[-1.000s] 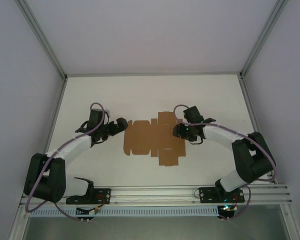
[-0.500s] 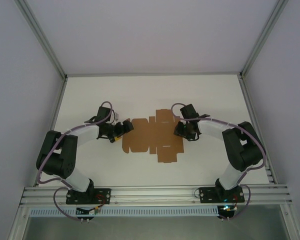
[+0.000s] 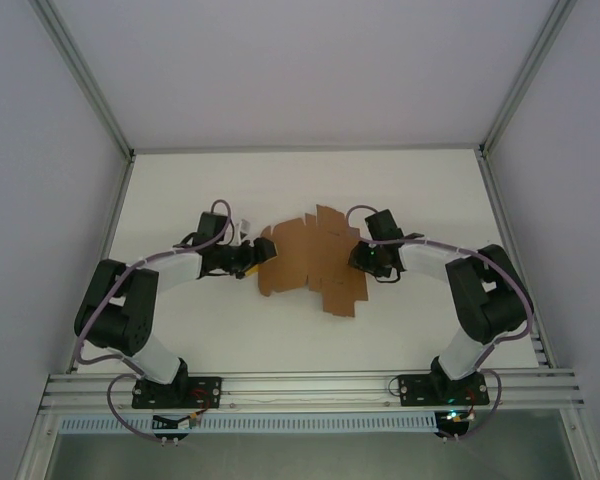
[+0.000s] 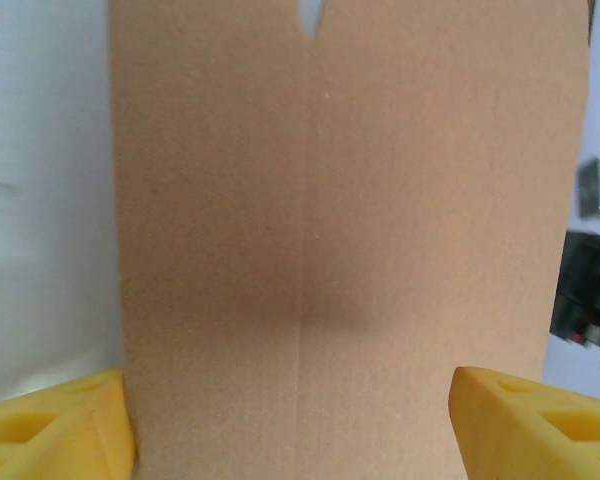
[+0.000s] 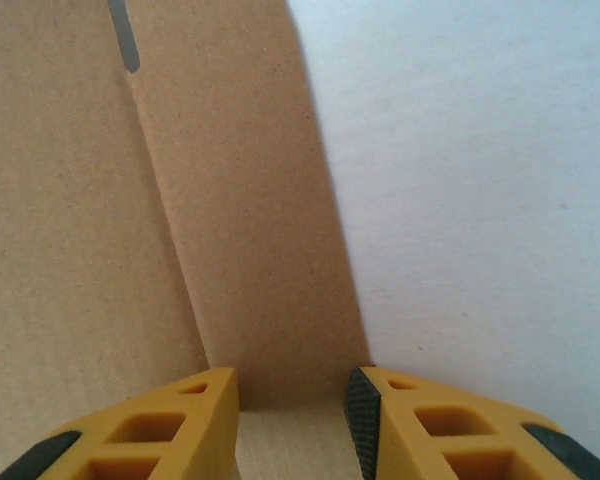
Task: Assemble paper box
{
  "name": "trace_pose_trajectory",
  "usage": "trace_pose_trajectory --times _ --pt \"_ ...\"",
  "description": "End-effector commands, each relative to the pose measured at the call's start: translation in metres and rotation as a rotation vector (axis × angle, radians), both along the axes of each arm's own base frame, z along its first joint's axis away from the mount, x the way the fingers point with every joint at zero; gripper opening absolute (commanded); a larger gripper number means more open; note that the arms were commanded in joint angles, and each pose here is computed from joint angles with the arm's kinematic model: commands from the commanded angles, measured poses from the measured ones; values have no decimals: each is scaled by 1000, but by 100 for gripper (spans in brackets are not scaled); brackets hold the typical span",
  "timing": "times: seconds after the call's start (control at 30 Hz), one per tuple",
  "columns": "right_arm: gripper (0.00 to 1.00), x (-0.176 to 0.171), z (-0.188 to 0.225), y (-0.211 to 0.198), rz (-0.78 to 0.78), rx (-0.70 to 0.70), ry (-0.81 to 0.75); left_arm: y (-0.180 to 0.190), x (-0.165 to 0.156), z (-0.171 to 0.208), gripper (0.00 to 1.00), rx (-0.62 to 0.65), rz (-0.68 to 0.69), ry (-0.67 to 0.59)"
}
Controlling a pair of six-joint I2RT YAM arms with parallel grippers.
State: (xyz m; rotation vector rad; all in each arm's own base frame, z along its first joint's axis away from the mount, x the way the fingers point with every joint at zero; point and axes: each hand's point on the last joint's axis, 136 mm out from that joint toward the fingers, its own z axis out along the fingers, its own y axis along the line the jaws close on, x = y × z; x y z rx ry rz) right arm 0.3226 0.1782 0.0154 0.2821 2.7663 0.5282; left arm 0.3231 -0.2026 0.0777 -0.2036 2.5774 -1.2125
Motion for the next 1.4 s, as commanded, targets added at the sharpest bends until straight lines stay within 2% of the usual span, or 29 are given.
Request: trace_pose_trajectory --times 0.0,0.2,0.27,0.33,0.5,0.63,0.73,0.77,0.9,1.0,1.1,1.23,1.37 --pt "37 -66 -61 -17 36 -81 260 -15 -5 47 78 -90 -74 -135" --pt "37 -66 -63 -15 45 -73 255 -17 -8 75 76 -102 -68 -207" --pt "37 -65 -63 -14 49 -69 252 -19 -8 80 72 -89 -69 -217" --pt "38 -65 -62 -15 47 -71 247 -17 -8 80 67 -26 -72 -218" --pt "38 -64 -61 -20 36 -90 236 7 -7 64 46 278 -33 -201" --pt "39 -62 -57 -15 41 -58 208 7 -7 56 22 343 -40 -192" --pt "42 -51 -42 -11 49 -31 147 -1 -3 63 16 330 -52 -230" --pt "44 -45 -33 -11 49 -23 118 -4 -1 68 11 324 -54 -246" --pt "55 -25 9 -16 48 20 -9 -12 5 94 0 282 -71 -339" --pt "65 -13 44 -24 46 74 -109 -18 4 114 0 246 -100 -398" --pt "77 -6 80 -25 88 158 -213 -32 2 152 0 147 -146 -523" --pt "82 -1 126 -30 114 274 -347 -44 -6 199 0 21 -183 -655" --pt "82 -2 164 -36 138 413 -446 -52 -21 235 0 -89 -234 -741"
